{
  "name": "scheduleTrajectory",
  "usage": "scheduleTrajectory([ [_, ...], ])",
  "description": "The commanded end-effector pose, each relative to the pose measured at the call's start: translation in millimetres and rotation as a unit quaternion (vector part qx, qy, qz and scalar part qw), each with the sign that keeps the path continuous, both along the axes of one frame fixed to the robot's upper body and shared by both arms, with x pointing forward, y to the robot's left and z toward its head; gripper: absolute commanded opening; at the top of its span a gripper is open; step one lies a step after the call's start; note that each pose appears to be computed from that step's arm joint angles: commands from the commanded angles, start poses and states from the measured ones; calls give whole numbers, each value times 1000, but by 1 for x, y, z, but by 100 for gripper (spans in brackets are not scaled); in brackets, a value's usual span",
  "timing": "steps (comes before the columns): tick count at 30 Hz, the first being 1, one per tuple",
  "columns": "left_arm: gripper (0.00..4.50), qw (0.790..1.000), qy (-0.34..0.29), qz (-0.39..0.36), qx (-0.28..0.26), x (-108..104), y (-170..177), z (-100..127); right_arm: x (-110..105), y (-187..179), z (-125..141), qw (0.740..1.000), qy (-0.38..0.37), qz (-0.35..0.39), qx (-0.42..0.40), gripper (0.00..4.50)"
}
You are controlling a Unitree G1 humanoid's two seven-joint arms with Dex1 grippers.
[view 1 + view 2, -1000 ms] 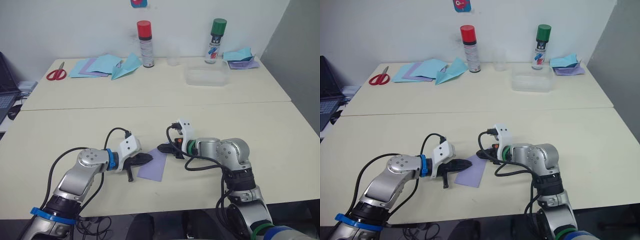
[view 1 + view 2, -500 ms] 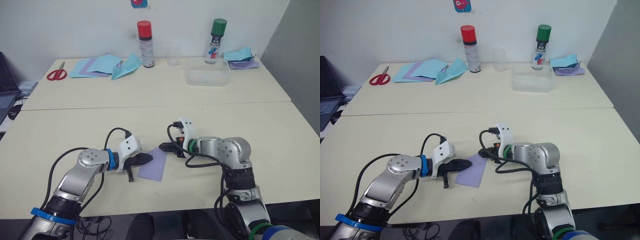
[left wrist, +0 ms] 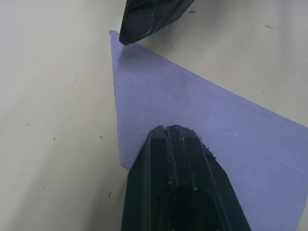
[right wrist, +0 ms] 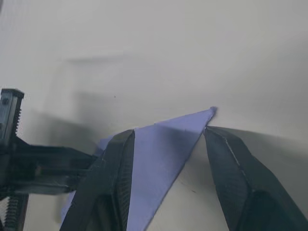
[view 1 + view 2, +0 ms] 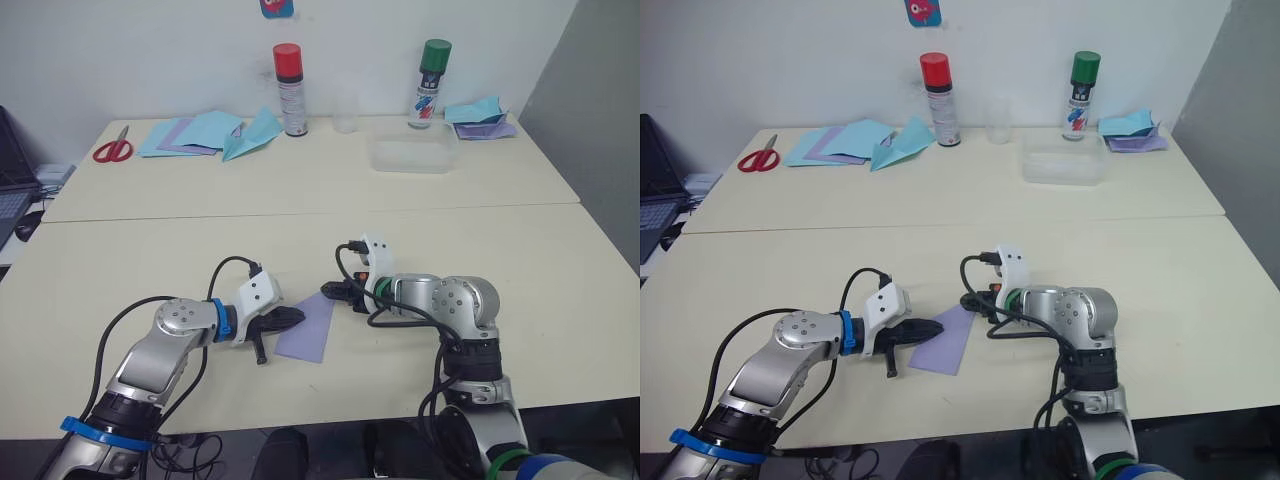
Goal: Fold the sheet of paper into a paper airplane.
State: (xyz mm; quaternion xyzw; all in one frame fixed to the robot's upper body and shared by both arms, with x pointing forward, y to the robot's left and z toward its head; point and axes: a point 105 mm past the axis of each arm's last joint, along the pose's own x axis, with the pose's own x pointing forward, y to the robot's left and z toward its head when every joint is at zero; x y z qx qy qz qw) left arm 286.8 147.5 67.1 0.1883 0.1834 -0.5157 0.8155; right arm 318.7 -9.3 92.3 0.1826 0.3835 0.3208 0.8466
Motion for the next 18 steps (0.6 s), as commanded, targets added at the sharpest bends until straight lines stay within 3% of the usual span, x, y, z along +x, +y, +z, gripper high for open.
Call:
scheduleTrajectory([
  [1, 0, 999, 39, 16, 23, -6, 7, -21, -12, 26, -1, 998, 42, 25, 35, 236],
  [18, 0, 999, 39, 20, 21, -4, 7, -21, -23, 54, 17, 989, 39, 99, 104, 236],
])
